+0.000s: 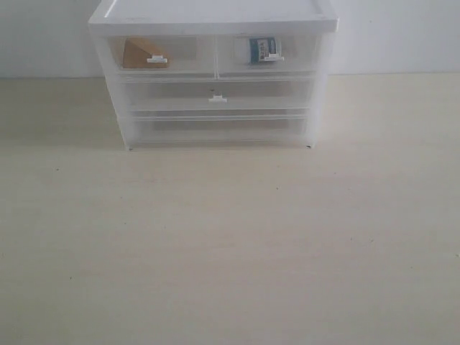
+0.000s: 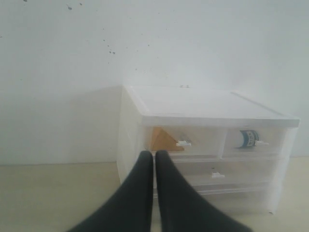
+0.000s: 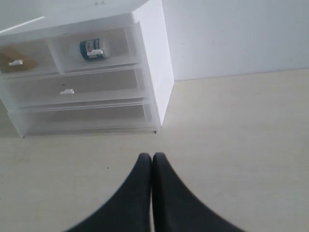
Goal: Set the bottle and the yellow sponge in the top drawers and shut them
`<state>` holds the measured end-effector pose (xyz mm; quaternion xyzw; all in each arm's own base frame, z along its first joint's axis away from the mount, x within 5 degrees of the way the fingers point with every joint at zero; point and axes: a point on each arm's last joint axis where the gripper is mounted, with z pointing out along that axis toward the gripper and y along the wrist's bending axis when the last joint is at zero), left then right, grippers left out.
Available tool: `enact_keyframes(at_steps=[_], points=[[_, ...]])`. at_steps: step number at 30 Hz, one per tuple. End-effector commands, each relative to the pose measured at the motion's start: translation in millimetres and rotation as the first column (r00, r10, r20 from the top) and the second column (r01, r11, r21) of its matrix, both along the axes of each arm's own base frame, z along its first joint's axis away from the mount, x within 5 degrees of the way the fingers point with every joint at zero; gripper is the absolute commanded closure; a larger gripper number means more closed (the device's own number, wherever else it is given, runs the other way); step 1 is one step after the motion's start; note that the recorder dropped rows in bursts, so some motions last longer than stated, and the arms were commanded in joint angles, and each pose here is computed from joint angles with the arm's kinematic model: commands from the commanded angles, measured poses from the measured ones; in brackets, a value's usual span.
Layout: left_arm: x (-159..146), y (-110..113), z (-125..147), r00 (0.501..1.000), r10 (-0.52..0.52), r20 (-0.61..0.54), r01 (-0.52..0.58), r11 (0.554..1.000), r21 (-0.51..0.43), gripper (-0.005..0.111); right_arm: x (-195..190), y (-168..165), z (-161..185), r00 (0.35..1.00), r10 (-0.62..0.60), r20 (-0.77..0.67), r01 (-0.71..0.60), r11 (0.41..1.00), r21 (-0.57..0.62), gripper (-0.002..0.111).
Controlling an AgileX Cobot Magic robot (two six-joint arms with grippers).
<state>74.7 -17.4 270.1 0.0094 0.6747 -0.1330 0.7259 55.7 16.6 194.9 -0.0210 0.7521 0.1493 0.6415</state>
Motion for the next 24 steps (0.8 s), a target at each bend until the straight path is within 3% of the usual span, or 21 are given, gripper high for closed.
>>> enact_keyframes(at_steps=[1, 12, 24], points=[[-0.4, 0.6, -0.3, 1.000, 0.007, 0.002, -0.007, 1.000, 0.002, 0.103, -1.2, -0.4, -1.0, 1.000, -0.005, 0.002, 0.005, 1.000, 0.001, 0.109], [-0.4, 0.7, -0.4, 1.000, 0.009, 0.001, -0.009, 1.000, 0.002, 0.103, -1.7, -4.4, -8.8, 0.994, -0.054, -0.093, 0.056, 0.998, 0.022, 0.109], [-0.4, 0.7, -0.4, 1.000, 0.009, 0.001, -0.009, 1.000, 0.002, 0.103, -1.5, -4.4, -8.1, 0.995, -0.054, -0.085, 0.057, 0.998, 0.024, 0.109]])
